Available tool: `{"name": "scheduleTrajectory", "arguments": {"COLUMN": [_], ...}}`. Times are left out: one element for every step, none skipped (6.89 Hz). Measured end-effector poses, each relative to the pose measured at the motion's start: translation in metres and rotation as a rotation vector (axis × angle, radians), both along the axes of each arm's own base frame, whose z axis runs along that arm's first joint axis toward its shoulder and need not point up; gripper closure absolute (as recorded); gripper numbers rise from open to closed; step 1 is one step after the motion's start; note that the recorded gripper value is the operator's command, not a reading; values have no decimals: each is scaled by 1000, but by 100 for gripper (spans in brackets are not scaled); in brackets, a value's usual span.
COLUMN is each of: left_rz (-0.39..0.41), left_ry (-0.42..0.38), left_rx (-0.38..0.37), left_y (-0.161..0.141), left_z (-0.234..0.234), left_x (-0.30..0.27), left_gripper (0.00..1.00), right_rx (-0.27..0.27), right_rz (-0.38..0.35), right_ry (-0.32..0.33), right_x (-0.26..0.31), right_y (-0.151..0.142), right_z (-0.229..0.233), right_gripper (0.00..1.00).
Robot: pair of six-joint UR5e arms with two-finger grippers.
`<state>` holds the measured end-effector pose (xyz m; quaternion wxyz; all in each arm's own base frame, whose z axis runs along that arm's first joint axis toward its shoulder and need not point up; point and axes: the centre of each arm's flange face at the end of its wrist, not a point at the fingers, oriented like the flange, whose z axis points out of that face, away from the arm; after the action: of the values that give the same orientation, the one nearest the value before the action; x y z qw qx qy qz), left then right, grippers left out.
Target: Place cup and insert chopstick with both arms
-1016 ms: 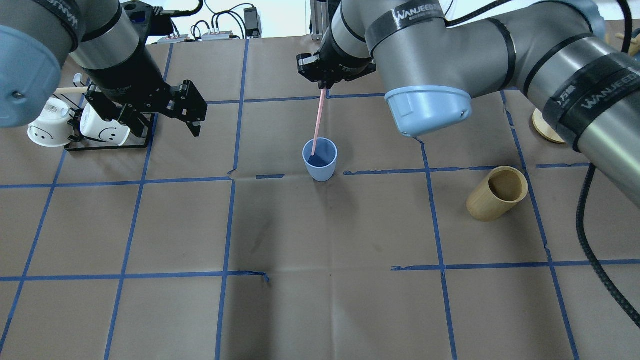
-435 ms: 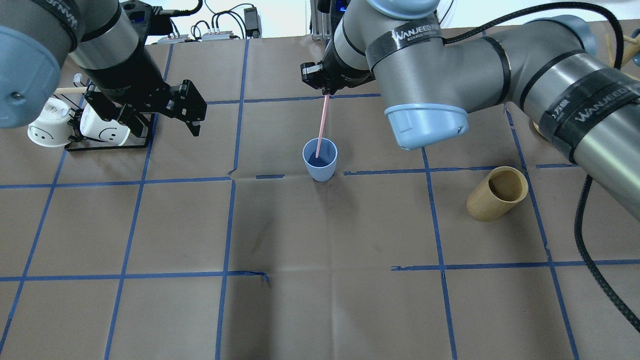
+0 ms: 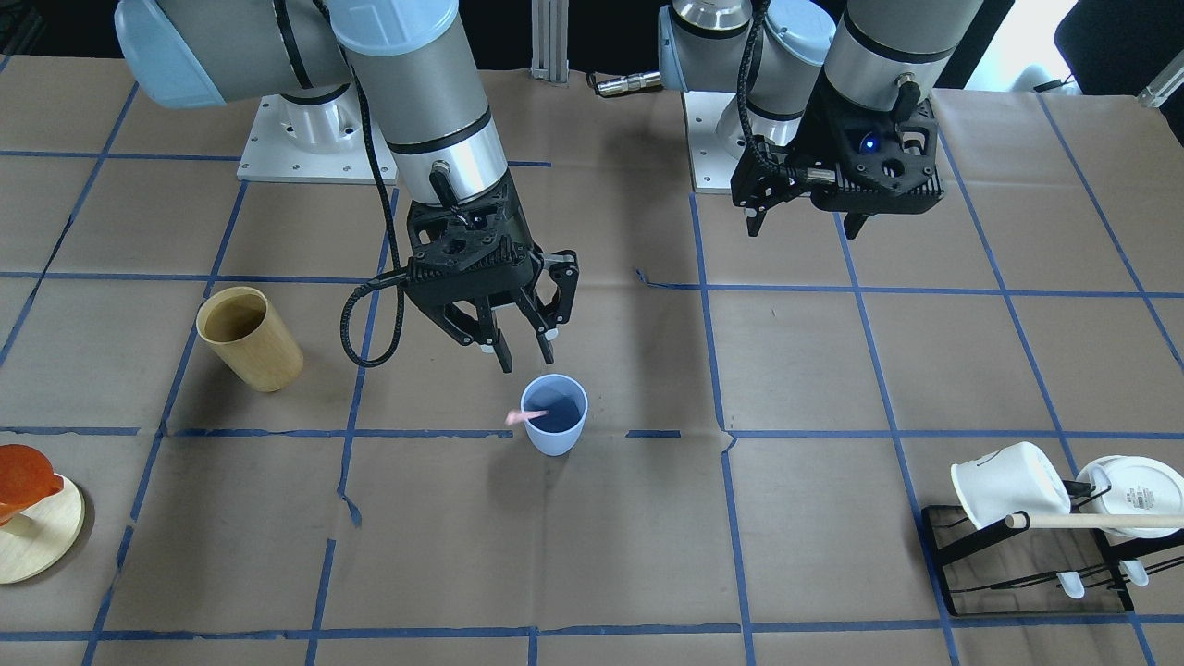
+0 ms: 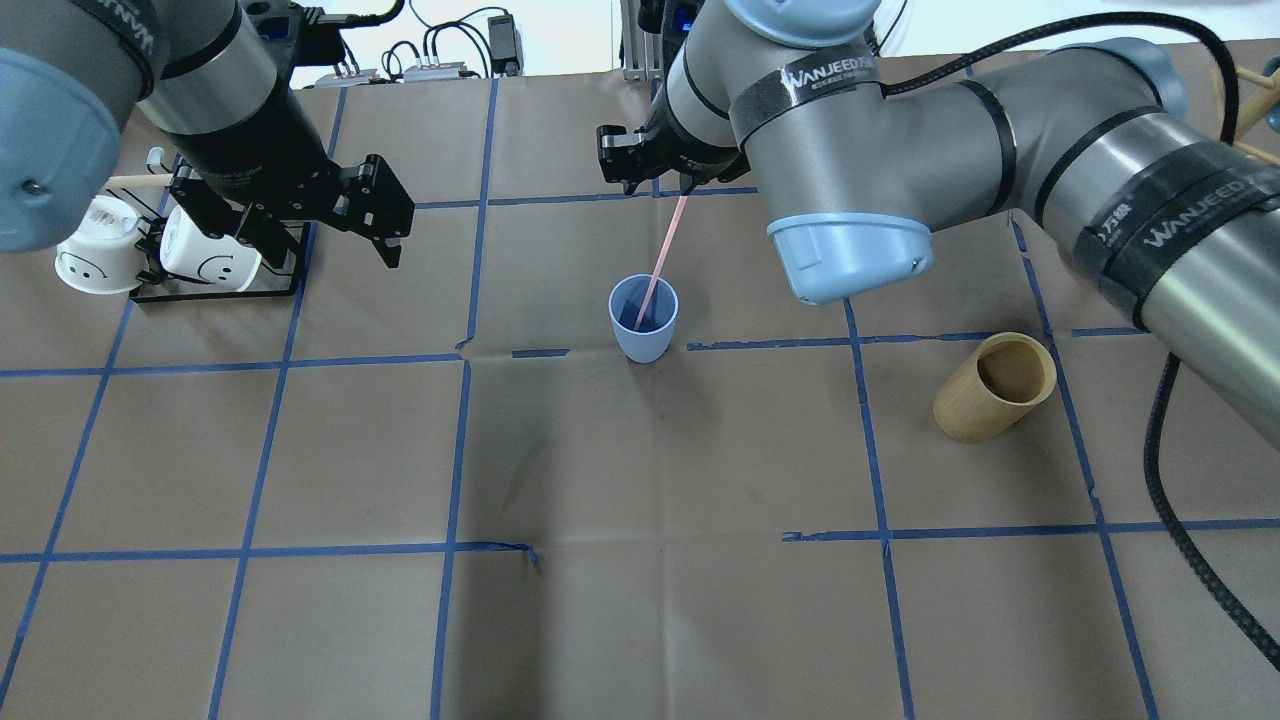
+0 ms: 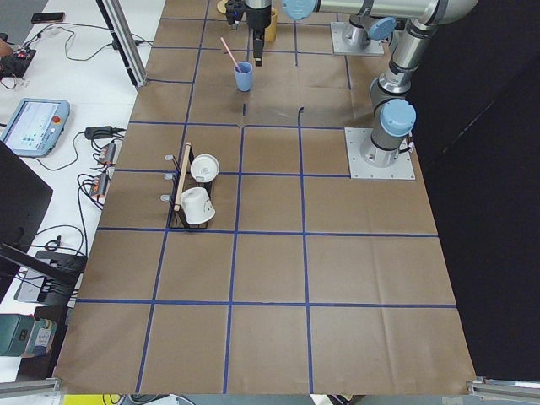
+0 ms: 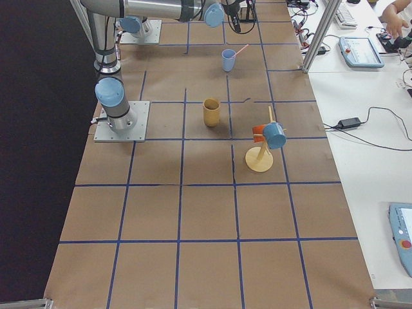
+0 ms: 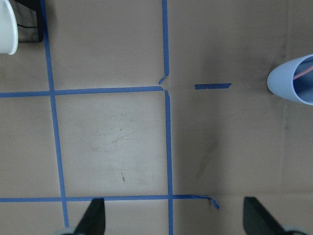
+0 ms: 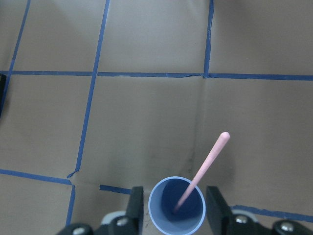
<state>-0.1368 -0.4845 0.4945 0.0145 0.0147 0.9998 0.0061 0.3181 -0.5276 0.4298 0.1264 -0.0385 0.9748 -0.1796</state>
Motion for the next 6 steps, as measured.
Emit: {"name": "scheduleTrajectory", "arguments": {"left_rz": [0,1,1,1,1,1], "left_ry": [-1,-1,-2,-4,-5,-5], "left_rx": [0,0,0,0,2,6], "left_y": [0,0,0,0,0,1], "left_z": [0,0,0,-1,-1,-1], "left_x": [0,1,1,1,1,1], "left_gripper": [0,0,0,0,0,0], "right_rx": [-1,-3,4,21,52,104], "right_rz": [-3,-5,-9,4,37,66], "right_ry": [-1,8,40,93,155,213], "right_x": [0,0,-4,-14,-29,-49], "right_y": [-1,-3,-5,-7,-7,0], "right_z": [1,3,0,-3,-4,0], "right_gripper": [1,1,1,0,0,0]}}
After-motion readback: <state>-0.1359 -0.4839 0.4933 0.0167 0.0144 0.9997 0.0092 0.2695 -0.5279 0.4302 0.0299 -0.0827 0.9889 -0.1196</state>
